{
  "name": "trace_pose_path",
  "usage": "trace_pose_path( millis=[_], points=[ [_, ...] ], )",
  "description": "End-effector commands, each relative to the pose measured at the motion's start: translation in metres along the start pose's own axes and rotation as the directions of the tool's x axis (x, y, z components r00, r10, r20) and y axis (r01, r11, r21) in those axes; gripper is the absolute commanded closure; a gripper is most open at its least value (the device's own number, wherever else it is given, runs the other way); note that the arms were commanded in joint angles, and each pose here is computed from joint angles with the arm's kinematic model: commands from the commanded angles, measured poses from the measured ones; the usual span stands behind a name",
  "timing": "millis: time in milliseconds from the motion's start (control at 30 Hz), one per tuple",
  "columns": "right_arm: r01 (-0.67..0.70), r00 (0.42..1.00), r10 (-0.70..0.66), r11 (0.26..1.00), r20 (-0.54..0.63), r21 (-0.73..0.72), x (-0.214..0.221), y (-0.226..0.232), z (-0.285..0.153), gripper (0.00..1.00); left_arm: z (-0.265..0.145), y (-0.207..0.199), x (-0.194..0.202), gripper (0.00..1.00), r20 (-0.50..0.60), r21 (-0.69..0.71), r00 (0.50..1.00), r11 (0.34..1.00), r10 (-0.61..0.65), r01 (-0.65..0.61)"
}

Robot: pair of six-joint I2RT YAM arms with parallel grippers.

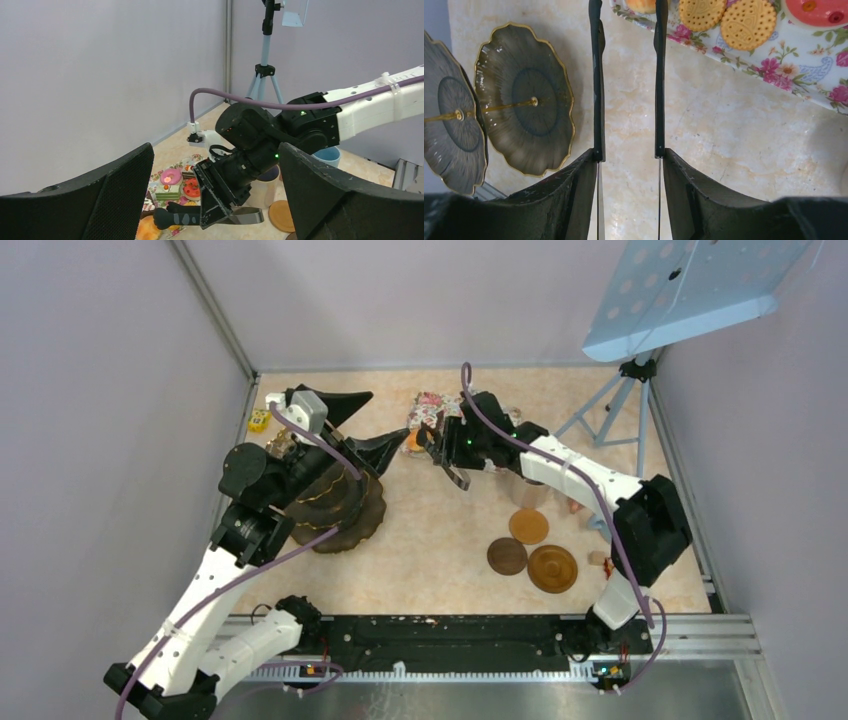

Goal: Serve the afternoon tea

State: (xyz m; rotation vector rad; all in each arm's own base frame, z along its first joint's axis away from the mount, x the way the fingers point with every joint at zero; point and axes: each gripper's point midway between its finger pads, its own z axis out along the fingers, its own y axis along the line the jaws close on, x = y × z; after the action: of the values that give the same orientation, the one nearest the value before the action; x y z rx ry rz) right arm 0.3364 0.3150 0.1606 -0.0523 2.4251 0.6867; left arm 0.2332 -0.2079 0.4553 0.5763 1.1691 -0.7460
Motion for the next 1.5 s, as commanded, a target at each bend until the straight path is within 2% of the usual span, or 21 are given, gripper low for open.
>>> trace_pose_path(
  millis=[0, 400, 633, 867, 1467],
  points=[
    [-0.042, 0.999, 0.042, 0.999, 0.018, 0.009, -0.025, 0.004, 0.003, 0.50, -0.002, -0.008, -0.015, 0.01, 0.059, 0.030, 0.998, 1.000, -0.001, 0.000],
    [-0.062, 0.997, 0.058, 0.994, 0.051, 0.094, -0.057, -0.013, 0.024, 0.50, -0.004, -0.010, -0.020, 0.01, 0.076, 0.026, 0.997, 1.000, 0.008, -0.010],
    [0.125, 0.991, -0.132, 0.968, 0.017, 0.218, -0.070, -0.045, 0.017, 0.50, -0.007, -0.011, -0.024, 0.01, 0.086, 0.021, 0.996, 1.000, 0.019, -0.021],
    [0.246, 0.969, -0.247, 0.946, -0.021, 0.211, -0.078, -0.059, 0.012, 0.50, -0.009, -0.011, -0.026, 0.01, 0.091, 0.014, 0.995, 1.000, 0.027, -0.028],
    [0.415, 0.909, -0.410, 0.871, -0.074, 0.262, -0.096, -0.084, 0.028, 0.50, -0.008, -0.008, -0.024, 0.01, 0.085, 0.004, 0.996, 0.999, 0.031, -0.032]
  ],
)
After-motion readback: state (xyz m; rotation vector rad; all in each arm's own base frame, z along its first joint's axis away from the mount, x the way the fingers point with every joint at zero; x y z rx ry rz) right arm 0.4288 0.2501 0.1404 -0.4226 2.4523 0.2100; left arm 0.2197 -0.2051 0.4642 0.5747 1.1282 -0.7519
